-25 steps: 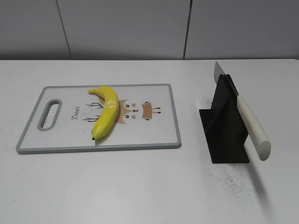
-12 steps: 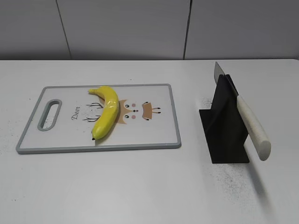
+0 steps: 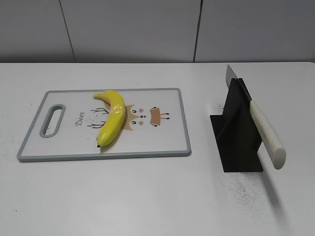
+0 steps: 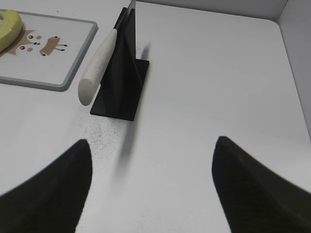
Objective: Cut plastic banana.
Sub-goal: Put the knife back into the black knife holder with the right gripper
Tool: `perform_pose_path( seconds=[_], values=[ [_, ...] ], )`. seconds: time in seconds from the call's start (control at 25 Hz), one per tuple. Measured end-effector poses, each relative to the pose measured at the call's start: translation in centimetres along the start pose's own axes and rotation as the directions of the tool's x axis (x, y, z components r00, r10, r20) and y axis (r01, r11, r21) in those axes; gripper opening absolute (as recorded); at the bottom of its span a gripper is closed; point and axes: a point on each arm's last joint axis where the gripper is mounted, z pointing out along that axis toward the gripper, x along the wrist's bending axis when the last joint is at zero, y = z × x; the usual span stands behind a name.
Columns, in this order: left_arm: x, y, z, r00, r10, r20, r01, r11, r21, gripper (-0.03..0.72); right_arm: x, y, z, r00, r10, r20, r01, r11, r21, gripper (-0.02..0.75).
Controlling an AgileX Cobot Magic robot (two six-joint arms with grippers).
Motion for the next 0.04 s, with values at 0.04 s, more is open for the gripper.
perform_pose_path(
  seconds=[0.04],
  values=[
    [0.00,0.00,0.00,1.000,0.000,0.000,0.000,1.000,0.000,0.585,0.00,0.00,0.00,1.000,0.000,0.000,0.000,1.000,0.000,0.580]
  ],
)
